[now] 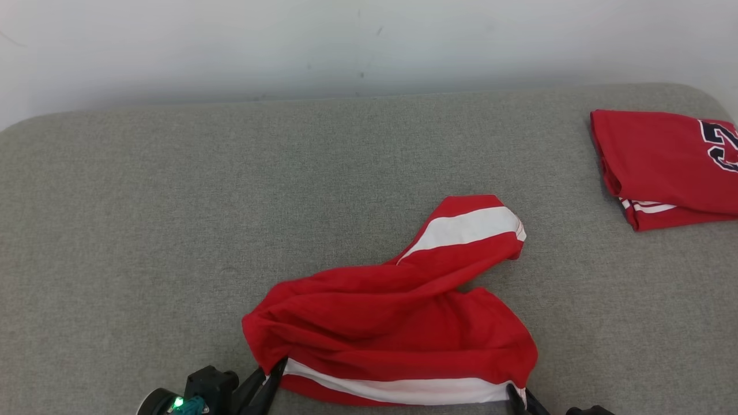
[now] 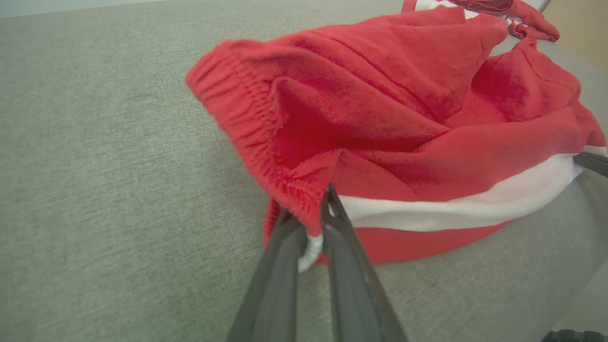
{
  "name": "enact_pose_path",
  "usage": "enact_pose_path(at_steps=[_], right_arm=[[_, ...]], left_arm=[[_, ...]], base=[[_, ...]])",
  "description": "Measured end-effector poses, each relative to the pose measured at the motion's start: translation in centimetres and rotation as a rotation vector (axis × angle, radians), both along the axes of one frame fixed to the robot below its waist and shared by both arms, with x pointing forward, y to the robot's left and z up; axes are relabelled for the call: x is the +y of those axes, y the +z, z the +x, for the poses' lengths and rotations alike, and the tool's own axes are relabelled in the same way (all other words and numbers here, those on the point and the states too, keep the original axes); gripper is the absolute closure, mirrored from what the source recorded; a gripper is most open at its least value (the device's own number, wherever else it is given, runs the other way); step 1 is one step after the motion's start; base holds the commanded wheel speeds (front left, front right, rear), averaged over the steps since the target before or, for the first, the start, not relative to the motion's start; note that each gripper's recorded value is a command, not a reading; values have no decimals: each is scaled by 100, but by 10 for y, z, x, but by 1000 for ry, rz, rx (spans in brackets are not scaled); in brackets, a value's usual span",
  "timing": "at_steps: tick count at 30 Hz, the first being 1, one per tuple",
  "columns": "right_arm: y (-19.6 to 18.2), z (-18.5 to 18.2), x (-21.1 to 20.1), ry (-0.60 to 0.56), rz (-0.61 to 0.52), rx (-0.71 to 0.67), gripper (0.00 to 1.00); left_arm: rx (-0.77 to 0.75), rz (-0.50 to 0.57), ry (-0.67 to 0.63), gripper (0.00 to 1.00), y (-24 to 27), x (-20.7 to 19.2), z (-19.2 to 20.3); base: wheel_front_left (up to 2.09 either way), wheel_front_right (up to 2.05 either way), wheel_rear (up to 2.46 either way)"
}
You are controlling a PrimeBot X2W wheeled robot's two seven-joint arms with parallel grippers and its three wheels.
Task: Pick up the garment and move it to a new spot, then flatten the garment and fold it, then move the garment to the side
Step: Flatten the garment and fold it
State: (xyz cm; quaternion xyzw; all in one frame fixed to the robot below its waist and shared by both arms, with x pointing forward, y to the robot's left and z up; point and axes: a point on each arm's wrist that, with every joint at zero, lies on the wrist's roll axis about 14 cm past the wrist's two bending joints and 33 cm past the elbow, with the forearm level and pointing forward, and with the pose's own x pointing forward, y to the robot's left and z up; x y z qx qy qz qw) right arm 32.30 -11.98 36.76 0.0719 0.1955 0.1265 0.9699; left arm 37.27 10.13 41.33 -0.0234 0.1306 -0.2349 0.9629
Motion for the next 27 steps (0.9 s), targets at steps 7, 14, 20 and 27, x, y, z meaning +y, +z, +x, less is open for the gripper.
enact_pose_path(at_steps=[7, 14, 20, 27], right_arm=[[24, 10, 7, 13, 32, -81, 100], [84, 50, 13, 35, 69, -282, 100], [167, 127, 3, 65, 51, -526, 100], [268, 229, -4, 37, 72, -688, 100]], left_arm=[[-12, -49, -3, 100, 9, -7, -2], [-126, -129, 29, 100, 53, 2, 27], [-311, -116, -64, 100, 128, -4, 94], [-444, -180, -96, 100, 235, -10, 188]], base=[[0, 0, 0], [0, 0, 0], [0, 0, 0], [0, 0, 0]])
